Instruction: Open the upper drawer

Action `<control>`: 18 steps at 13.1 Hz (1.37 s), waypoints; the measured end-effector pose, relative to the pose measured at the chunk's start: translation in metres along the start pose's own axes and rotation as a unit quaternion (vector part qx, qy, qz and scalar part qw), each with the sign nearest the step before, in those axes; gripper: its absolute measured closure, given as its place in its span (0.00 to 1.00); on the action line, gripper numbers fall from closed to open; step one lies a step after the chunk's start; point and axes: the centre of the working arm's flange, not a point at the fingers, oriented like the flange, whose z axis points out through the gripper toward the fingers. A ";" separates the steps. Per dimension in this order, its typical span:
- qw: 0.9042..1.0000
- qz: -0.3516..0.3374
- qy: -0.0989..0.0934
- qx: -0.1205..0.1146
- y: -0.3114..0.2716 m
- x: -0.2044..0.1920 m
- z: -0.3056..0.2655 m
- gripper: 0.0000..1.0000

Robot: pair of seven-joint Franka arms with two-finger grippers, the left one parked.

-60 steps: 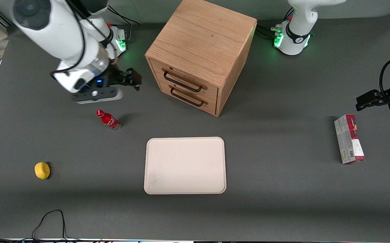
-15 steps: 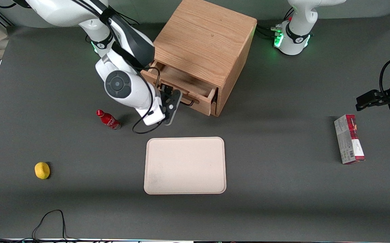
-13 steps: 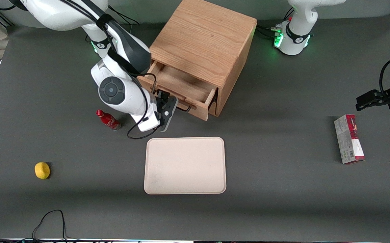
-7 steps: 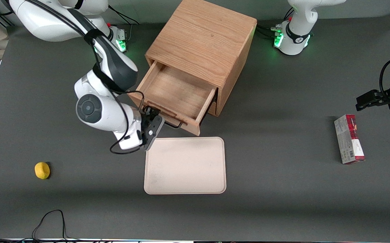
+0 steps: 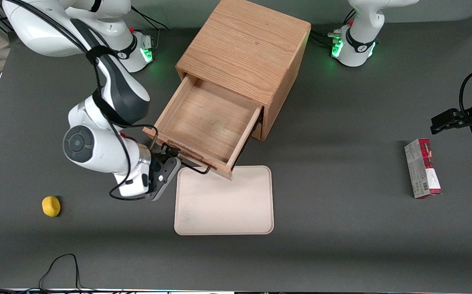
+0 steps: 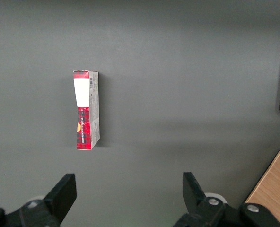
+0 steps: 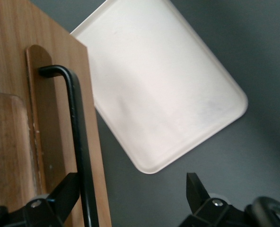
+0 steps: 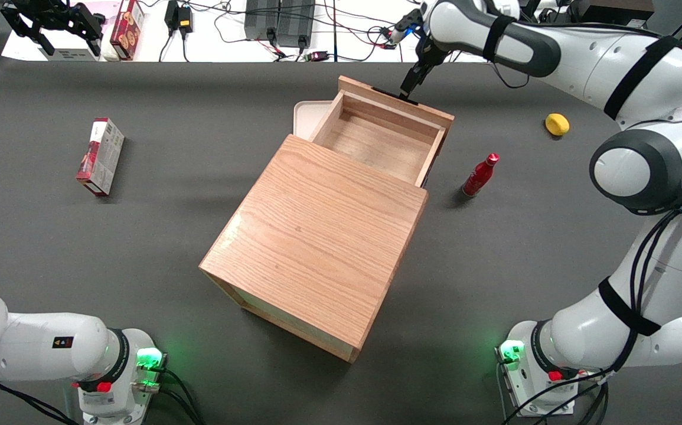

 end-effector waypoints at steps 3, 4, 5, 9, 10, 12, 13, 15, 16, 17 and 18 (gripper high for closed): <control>1.000 0.009 0.014 -0.014 0.014 0.000 -0.039 0.00; 1.000 0.011 0.005 -0.011 0.014 -0.003 -0.049 0.00; 1.000 0.019 -0.002 -0.015 0.020 -0.009 -0.063 0.00; 0.990 0.133 -0.014 -0.046 0.059 -0.079 -0.155 0.00; 0.984 0.170 -0.030 -0.045 0.059 -0.101 -0.173 0.00; 0.968 0.240 -0.045 -0.057 0.054 -0.141 -0.197 0.00; 0.959 0.273 -0.048 -0.062 0.050 -0.164 -0.203 0.00; 0.945 0.314 -0.044 -0.074 0.037 -0.212 -0.211 0.00; 0.938 0.334 -0.040 -0.079 0.024 -0.237 -0.214 0.00; 0.929 0.357 -0.040 -0.085 0.010 -0.256 -0.217 0.00; 0.920 0.377 -0.045 -0.095 -0.002 -0.269 -0.220 0.00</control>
